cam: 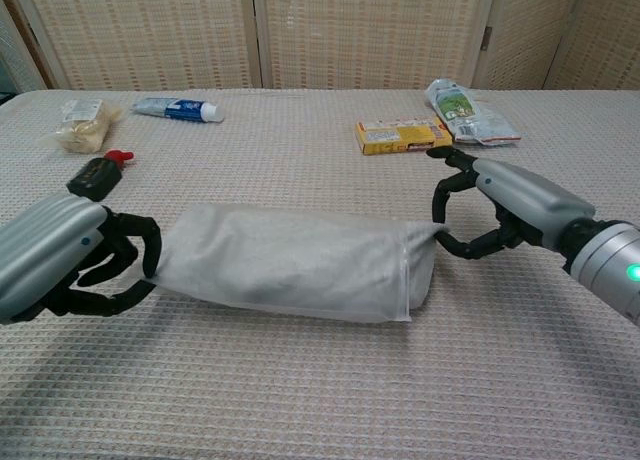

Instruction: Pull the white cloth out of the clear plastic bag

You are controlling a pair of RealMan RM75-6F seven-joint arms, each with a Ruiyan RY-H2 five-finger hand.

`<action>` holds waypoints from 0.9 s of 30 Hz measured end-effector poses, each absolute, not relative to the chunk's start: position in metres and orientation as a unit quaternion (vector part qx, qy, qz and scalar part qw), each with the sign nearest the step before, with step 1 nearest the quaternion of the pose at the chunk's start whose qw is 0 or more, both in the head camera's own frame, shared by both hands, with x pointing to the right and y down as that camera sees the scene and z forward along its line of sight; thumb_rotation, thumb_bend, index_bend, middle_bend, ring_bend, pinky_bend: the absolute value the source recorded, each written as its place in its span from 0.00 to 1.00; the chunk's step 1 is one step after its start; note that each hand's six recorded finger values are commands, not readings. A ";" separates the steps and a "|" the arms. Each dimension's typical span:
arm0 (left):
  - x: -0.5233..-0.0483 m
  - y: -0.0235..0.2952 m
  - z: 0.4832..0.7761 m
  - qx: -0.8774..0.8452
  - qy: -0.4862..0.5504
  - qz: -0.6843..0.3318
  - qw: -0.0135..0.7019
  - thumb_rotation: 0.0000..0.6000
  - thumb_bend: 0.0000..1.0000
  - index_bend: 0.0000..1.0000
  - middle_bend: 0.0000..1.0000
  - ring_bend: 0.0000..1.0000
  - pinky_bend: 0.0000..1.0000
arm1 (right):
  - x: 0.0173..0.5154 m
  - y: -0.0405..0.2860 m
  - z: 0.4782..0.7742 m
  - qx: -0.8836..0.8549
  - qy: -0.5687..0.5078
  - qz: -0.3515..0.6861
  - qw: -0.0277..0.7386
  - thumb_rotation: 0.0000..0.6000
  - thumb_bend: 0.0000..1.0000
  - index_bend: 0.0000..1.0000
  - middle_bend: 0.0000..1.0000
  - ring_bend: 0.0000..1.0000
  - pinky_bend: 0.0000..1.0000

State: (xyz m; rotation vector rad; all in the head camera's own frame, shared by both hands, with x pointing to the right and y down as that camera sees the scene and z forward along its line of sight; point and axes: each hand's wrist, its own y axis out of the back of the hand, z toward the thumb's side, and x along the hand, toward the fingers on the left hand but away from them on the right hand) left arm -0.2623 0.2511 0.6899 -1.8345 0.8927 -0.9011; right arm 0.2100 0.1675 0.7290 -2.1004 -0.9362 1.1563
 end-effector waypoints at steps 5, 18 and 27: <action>-0.272 0.246 0.689 -0.730 0.363 -0.370 0.446 1.00 0.61 0.72 1.00 1.00 1.00 | 0.235 0.161 0.718 -0.769 -0.352 0.444 0.295 1.00 0.43 0.60 0.00 0.00 0.00; -0.322 0.220 0.694 -0.680 0.372 -0.425 0.467 1.00 0.62 0.73 1.00 1.00 1.00 | 0.309 0.121 0.688 -0.713 -0.393 0.485 0.319 1.00 0.43 0.60 0.00 0.00 0.00; -0.369 0.204 0.693 -0.644 0.389 -0.466 0.466 1.00 0.62 0.73 1.00 1.00 1.00 | 0.365 0.096 0.666 -0.668 -0.431 0.513 0.323 1.00 0.43 0.60 0.00 0.00 0.00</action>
